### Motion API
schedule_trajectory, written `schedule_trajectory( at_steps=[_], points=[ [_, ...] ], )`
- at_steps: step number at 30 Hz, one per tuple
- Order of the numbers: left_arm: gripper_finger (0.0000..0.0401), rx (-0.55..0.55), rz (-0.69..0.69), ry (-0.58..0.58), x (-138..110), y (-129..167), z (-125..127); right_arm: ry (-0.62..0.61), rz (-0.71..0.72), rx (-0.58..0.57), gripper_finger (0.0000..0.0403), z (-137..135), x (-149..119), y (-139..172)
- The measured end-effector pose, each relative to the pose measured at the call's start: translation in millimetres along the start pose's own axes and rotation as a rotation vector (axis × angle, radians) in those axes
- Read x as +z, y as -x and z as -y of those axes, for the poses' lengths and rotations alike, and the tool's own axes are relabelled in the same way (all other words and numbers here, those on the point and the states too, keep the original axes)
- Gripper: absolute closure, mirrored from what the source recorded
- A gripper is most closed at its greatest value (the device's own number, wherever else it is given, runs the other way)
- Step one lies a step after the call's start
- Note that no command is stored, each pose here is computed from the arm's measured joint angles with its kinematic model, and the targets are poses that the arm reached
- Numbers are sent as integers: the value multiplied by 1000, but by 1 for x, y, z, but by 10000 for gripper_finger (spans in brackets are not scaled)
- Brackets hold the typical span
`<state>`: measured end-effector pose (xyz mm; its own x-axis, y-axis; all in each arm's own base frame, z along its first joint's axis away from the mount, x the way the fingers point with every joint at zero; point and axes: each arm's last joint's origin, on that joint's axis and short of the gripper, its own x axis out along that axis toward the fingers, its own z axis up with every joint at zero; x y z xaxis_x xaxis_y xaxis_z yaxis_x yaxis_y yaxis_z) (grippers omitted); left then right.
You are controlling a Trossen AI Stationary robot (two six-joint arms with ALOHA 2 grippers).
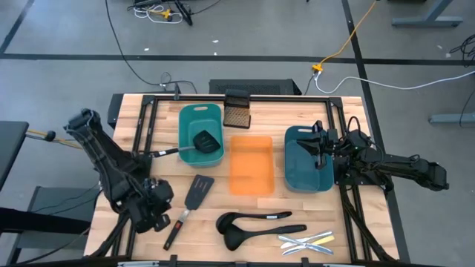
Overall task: Pick & Place Kitchen Items
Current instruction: Put the blue spatula into the green bin
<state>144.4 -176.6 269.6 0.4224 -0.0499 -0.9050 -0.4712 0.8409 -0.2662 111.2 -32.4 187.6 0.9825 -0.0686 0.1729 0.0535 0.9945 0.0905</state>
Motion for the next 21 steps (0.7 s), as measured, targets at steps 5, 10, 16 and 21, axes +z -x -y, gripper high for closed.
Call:
schedule_trajectory(
  at_steps=[5,10,16,21],
  points=[
    [297,44,-33,103,-5,-15,7,-7,0,0,359,0,0,0],
    [225,98,-55,135,-9,-33,14,-7,-1,0,359,0,0,0],
    [164,123,-73,217,-8,-59,25,-7,-1,0,359,0,0,0],
    [146,161,-101,310,-7,-81,30,-7,-1,0,359,0,0,0]
  ],
)
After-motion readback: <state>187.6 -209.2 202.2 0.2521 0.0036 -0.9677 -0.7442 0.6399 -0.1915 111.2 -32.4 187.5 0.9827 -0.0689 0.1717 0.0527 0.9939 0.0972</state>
